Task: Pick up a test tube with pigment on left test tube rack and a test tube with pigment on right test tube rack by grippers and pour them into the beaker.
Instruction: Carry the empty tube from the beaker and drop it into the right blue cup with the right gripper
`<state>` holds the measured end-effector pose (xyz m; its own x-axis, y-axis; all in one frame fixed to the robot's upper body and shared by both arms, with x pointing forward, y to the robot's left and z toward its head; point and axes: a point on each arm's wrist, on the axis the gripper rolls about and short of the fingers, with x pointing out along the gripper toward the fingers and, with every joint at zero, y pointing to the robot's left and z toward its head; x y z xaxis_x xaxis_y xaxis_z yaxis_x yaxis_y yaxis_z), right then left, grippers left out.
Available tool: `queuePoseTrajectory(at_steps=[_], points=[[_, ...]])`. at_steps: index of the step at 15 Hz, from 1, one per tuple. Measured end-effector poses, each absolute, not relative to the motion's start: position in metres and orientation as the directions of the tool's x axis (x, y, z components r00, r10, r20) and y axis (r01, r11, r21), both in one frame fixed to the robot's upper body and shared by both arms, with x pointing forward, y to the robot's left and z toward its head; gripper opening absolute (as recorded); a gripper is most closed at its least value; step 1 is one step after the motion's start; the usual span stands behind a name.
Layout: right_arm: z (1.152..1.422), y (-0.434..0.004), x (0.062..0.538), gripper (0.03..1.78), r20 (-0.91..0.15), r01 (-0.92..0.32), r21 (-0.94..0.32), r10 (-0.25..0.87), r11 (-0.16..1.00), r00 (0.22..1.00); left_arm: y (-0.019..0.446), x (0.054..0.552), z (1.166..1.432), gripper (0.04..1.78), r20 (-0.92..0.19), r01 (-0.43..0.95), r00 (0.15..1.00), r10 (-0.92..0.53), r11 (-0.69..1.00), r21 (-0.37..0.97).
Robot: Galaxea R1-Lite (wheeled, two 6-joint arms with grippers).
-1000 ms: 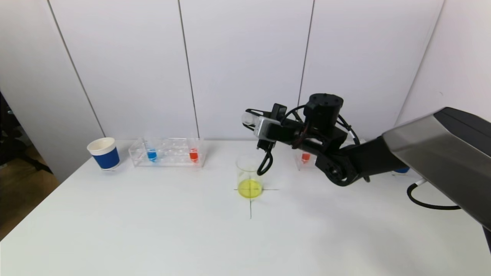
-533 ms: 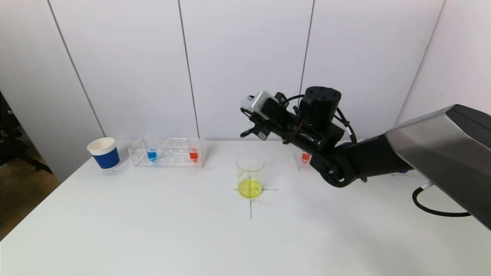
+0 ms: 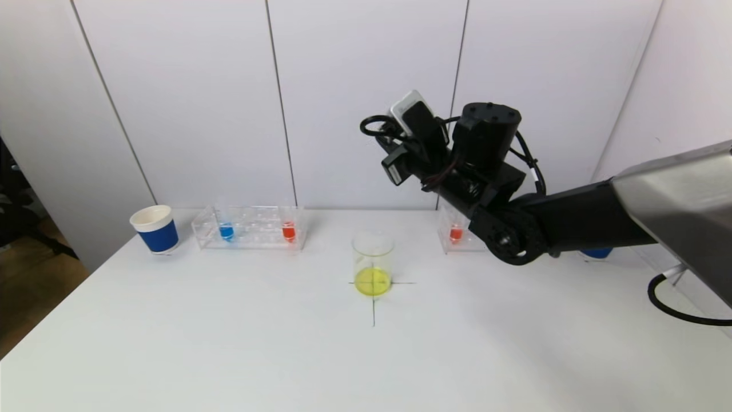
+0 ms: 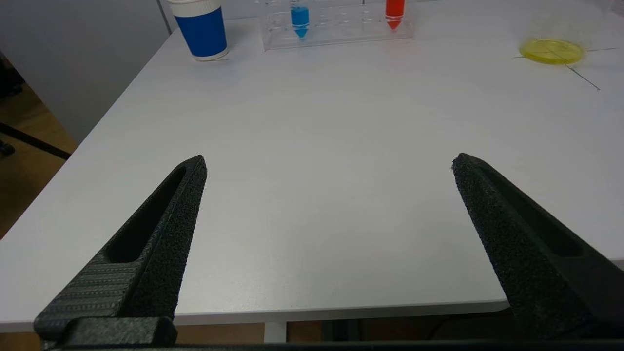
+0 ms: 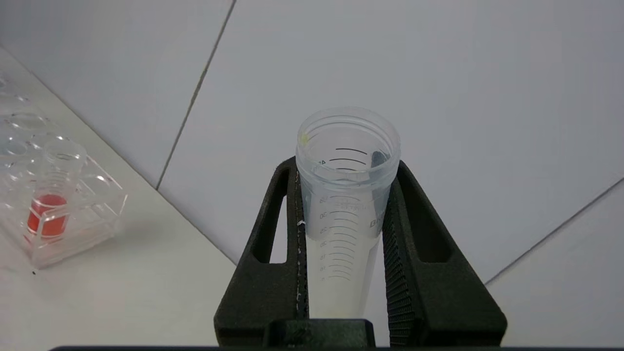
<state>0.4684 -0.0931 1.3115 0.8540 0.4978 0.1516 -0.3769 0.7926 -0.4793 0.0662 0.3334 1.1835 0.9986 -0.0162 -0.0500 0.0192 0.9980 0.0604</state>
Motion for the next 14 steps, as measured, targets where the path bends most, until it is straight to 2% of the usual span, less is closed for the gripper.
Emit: queuePoseTrajectory(at_steps=[6, 14], points=[[1.337, -0.118, 0.466, 0.5, 0.153, -0.342, -0.384, 0.424, 0.858, 0.892, 0.333, 0.066, 1.183, 1.76, -0.05, 0.019, 0.999, -0.016, 0.998, 0.06], [1.371, -0.182, 0.463, 0.5, 0.064, -0.241, -0.206, 0.259, 0.948, 0.964, 0.333, 0.066, 1.183, 1.76, -0.05, 0.019, 0.999, -0.016, 0.998, 0.06]])
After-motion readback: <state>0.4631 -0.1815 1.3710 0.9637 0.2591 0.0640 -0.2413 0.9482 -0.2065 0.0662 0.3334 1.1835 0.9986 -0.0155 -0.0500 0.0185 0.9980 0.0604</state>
